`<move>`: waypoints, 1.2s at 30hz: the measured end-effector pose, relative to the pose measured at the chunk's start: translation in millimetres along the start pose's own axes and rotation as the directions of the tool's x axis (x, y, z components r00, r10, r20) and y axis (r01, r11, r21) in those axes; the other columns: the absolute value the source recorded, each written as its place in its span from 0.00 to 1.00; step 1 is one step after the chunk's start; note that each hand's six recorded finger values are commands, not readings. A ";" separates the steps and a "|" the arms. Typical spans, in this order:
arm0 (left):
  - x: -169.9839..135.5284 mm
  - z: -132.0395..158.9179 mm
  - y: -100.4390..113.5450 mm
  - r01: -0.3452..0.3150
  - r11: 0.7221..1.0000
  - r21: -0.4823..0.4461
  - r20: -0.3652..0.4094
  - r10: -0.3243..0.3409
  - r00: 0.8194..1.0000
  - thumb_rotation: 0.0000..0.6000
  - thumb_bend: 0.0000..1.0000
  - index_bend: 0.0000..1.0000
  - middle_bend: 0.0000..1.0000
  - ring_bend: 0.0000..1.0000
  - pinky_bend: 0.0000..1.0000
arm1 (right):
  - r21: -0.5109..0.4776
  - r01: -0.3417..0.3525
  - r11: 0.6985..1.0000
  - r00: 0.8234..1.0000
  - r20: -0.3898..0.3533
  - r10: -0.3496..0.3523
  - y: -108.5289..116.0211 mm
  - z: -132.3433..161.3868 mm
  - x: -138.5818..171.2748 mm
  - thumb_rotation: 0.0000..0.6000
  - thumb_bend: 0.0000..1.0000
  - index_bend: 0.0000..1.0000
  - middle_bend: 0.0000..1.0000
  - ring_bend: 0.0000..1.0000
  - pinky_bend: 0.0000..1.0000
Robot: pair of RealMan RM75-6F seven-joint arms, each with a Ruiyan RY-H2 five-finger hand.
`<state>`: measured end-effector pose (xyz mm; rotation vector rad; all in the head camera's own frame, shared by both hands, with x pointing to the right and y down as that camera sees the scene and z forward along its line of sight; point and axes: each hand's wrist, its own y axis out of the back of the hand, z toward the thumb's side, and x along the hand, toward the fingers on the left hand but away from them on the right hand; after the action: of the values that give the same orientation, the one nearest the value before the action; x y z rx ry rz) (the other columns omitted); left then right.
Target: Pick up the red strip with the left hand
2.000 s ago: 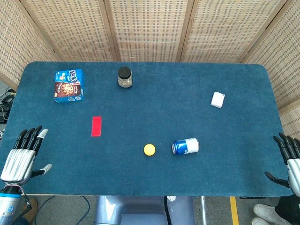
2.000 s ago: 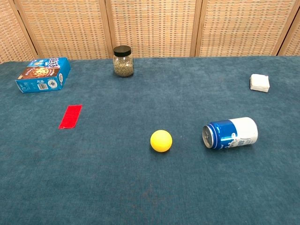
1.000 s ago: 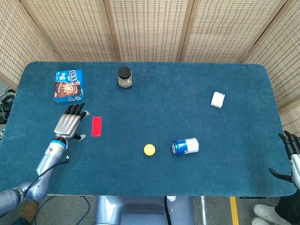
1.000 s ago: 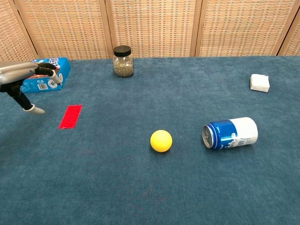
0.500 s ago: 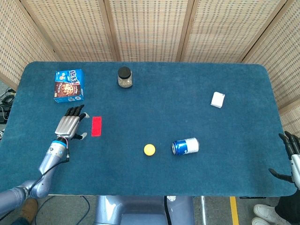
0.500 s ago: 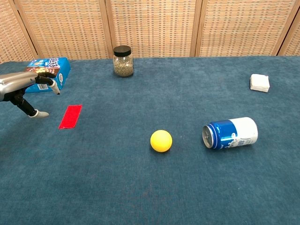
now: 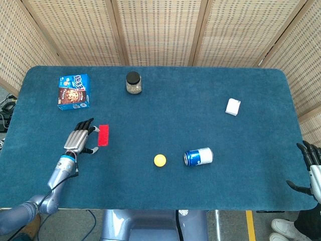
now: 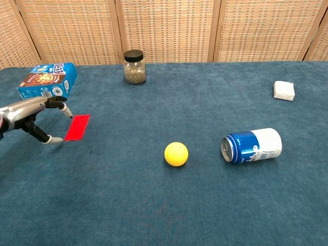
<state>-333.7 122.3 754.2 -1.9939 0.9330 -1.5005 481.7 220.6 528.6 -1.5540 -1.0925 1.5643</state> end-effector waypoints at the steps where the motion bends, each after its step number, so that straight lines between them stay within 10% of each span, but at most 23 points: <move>1: 0.3 0.7 -1.4 -0.001 1.000 -0.006 0.001 0.001 1.000 1.00 0.26 0.29 0.00 0.00 0.00 | 0.000 0.000 1.000 1.000 0.000 0.000 0.1 -0.1 0.0 1.00 0.00 0.05 0.00 0.00 0.00; 36: 22.9 9.7 -8.6 -0.014 1.000 -0.005 -0.021 0.014 1.000 1.00 0.27 0.30 0.00 0.00 0.00 | 0.003 -0.010 1.000 1.000 0.005 0.010 -2.9 -1.7 -1.9 1.00 0.00 0.05 0.00 0.00 0.00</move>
<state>-318.5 110.5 772.1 -1.9751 0.9583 -1.5163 483.2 220.4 532.2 -1.5565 -1.0860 1.5772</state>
